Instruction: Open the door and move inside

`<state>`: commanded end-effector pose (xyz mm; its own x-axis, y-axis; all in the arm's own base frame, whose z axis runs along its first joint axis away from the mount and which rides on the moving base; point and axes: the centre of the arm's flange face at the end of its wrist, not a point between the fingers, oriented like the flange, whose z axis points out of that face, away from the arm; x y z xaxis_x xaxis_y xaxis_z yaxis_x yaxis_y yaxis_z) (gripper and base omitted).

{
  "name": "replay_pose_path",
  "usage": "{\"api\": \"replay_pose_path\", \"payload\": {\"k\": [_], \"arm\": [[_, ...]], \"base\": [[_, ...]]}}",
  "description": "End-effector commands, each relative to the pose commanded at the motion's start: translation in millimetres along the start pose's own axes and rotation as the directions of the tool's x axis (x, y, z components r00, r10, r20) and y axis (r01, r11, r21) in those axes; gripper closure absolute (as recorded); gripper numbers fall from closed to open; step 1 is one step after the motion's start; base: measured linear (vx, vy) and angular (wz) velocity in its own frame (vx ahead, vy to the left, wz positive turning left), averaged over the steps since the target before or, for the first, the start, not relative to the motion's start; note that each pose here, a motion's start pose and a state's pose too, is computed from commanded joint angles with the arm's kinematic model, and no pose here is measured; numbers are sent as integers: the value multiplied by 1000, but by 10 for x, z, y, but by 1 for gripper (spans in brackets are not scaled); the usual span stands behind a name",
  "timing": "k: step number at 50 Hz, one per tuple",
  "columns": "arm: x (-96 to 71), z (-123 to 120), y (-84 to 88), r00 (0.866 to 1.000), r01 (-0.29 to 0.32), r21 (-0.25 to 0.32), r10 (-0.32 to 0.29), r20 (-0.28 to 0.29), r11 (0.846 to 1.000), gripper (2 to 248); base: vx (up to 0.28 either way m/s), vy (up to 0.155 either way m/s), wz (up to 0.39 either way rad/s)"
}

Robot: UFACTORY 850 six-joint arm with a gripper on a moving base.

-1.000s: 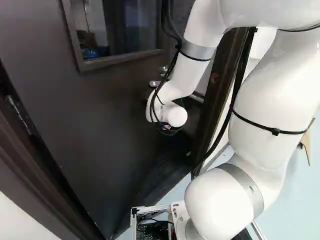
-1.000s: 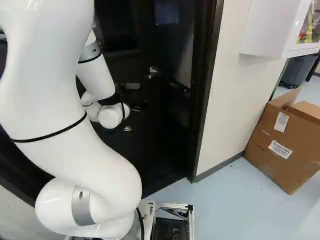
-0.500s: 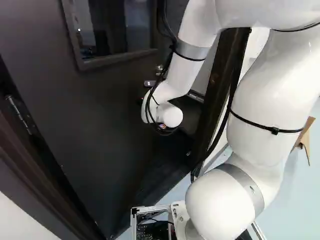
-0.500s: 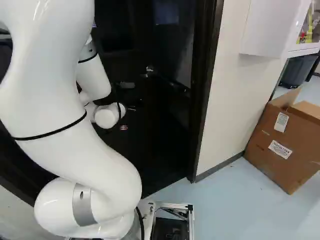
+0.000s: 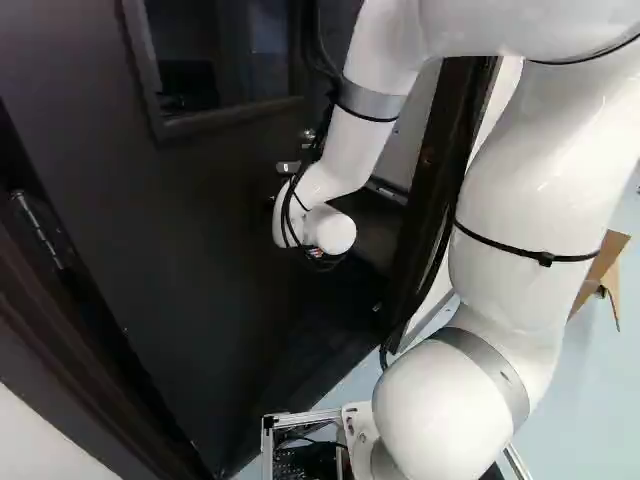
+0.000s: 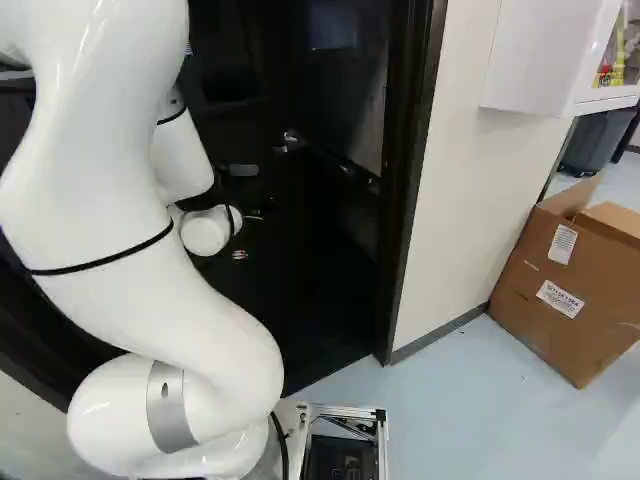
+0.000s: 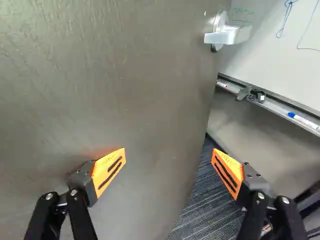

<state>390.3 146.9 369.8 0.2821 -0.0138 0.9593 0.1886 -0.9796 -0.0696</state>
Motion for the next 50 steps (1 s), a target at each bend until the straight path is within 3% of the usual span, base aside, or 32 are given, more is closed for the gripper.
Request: {"api": "replay_pose_path", "payload": {"k": [50], "arm": [[-4,184,-576,1000,20,101,-20,-1,995,3]], "base": [[0,0,0]]}}
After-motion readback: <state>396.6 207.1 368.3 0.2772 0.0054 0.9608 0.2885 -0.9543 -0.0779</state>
